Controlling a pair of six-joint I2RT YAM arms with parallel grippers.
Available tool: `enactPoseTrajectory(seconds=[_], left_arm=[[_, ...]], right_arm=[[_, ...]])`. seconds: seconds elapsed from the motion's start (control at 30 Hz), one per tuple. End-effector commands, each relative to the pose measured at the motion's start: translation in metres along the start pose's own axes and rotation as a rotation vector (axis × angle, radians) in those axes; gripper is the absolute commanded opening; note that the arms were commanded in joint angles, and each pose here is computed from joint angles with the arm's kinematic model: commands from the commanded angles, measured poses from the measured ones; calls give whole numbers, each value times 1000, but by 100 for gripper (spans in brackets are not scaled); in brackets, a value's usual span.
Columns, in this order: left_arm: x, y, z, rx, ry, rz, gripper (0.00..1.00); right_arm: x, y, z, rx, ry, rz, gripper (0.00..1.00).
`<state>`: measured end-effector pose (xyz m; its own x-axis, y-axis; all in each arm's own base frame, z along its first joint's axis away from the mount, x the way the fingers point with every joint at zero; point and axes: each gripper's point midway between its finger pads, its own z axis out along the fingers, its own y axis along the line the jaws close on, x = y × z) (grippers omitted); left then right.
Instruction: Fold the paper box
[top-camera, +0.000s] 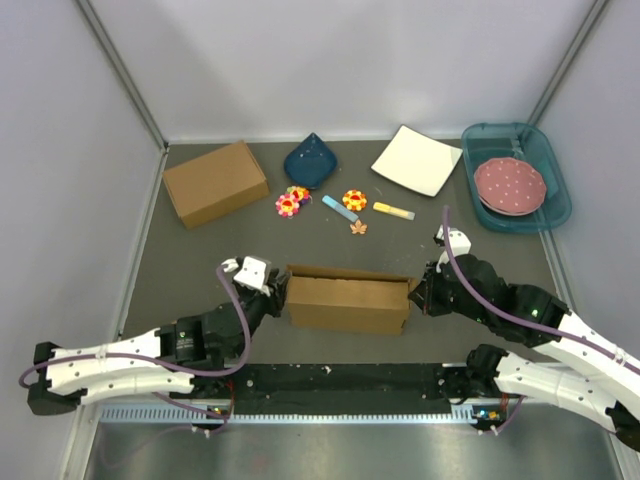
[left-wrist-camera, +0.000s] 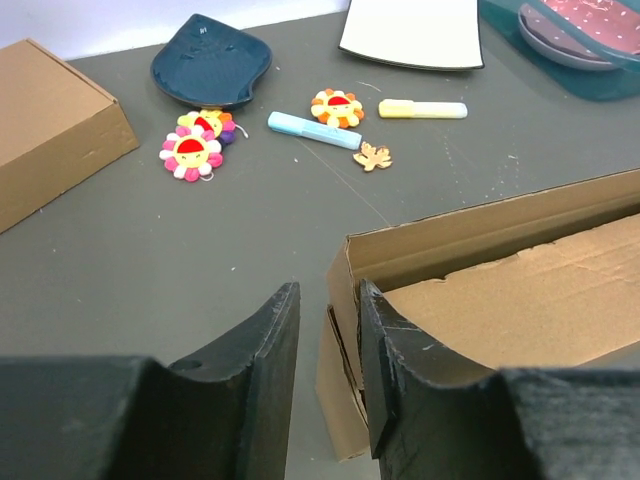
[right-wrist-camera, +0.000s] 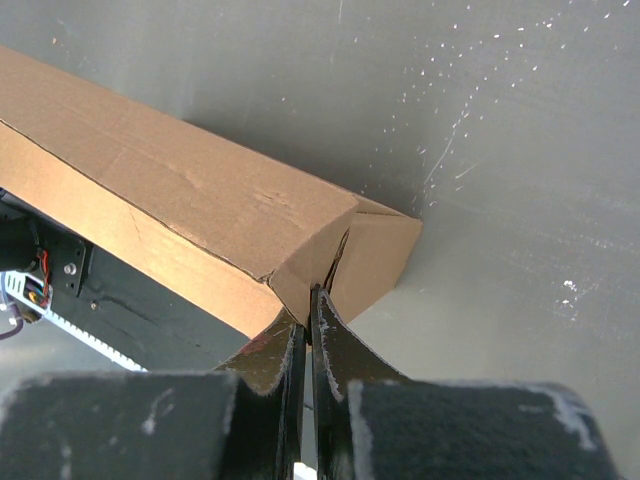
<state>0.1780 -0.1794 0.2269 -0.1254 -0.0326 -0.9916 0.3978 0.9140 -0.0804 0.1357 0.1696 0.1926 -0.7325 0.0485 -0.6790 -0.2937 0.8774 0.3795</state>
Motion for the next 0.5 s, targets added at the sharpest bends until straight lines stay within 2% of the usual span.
enactPoseTrajectory(seconds=[0.0,0.13,0.3,0.37,0.47], left_arm=[[1,-6,4,26,-5,-18,34],[2,-8,6,32,-6,-28,27],[5,-12,5,48,0,-50,5],[7,-14,5,63,5,-57,0],[12,-19,5,86,14,-65,0]], right_arm=[[27,-11,2,37,109,-30,0],[28,-11,3,36,112,-33,0],[29,-11,3,39,116,-31,0],[30,-11,3,37,118,-33,0],[30,-12,3,39,118,-32,0]])
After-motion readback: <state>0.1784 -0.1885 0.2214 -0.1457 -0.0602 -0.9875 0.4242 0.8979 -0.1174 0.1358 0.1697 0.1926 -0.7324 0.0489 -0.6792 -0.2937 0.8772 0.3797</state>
